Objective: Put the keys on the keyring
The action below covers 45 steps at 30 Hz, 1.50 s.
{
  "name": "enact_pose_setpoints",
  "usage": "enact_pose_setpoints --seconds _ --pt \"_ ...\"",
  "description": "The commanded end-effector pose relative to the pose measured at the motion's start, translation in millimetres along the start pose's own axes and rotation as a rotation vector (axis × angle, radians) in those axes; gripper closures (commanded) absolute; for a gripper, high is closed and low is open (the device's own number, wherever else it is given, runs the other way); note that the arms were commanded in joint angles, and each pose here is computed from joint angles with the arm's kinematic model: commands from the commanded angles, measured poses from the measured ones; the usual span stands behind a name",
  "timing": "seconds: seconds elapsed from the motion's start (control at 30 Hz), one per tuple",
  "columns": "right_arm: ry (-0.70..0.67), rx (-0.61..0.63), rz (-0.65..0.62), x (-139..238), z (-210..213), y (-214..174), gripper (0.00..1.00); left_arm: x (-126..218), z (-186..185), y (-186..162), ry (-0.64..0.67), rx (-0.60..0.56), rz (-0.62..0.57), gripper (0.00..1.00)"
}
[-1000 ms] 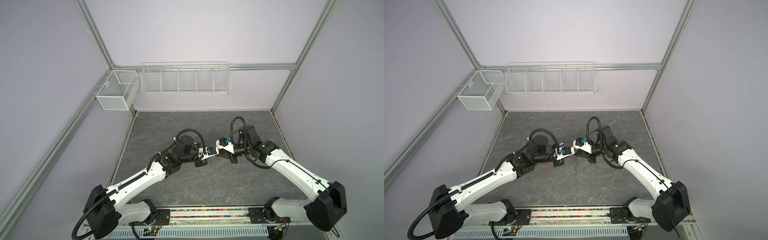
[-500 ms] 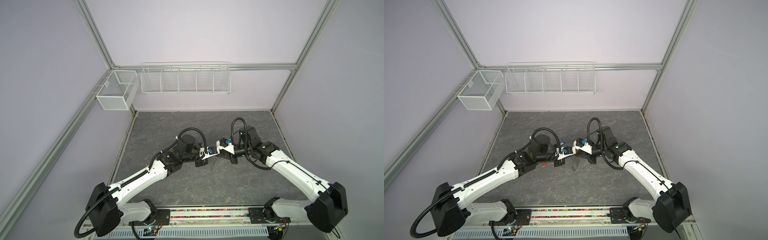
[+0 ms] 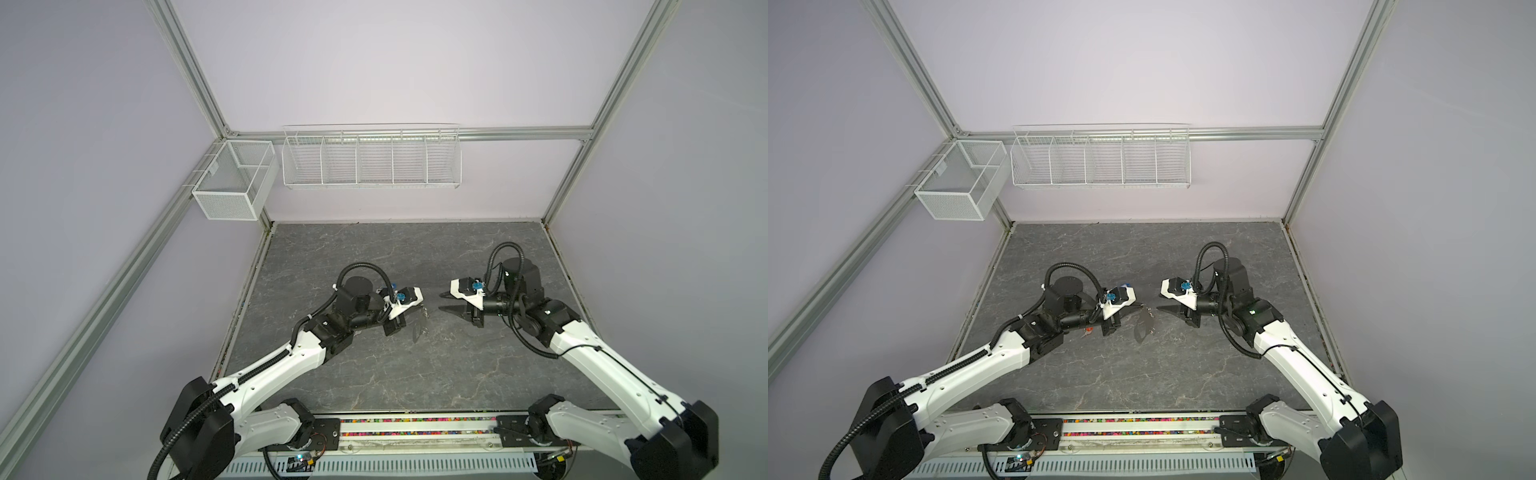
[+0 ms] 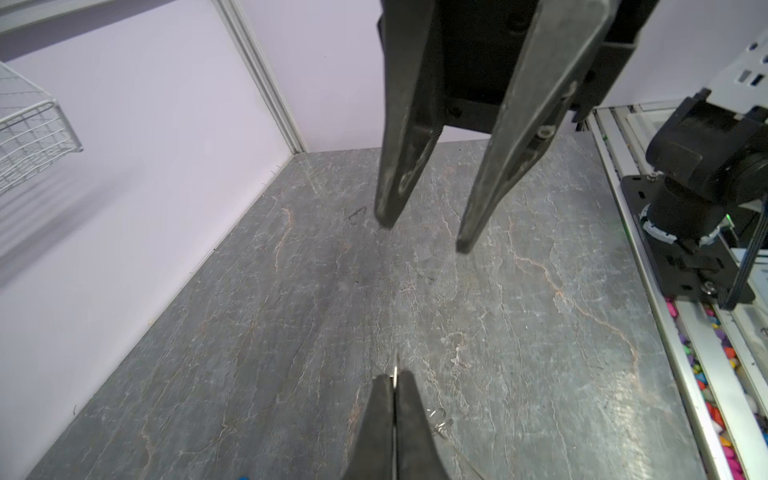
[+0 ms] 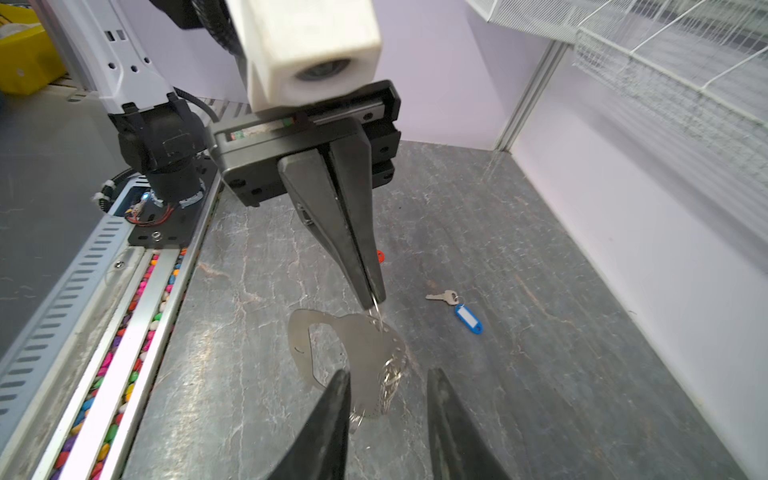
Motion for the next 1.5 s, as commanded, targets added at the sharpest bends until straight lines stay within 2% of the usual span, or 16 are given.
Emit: enact_pose_setpoints --seconds 0.0,0.2,0.43,0.83,1.47 --pt "0.004 -0.001 -0.085 4 0 4 0.66 10 -1 36 -0.045 0.018 -0.247 1.00" --pt "0.069 -0.020 -0.214 2 1 15 0.68 16 1 48 -0.077 0.058 -0.381 1.00" --pt "0.045 -0.031 -0.255 5 -4 24 0.71 15 2 56 -0.118 0.064 -0.443 1.00" --pt "0.046 -0.077 -0.314 0 -12 28 0.78 7 3 61 -0.175 0.052 -0.474 1.00" --pt "0.078 -0.083 -0.316 -6 -13 27 0.79 4 3 64 -0.207 0.050 -0.466 1.00"
Point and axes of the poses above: each gripper's point midway between its finger pads, its own x axis back along the fingers, its own z axis along the line the jaws close on, y = z × x, the point moved 7 cm from there along x, back along the fingers, and after that the axes turned 7 degrees about x, right-handed, at the moved point
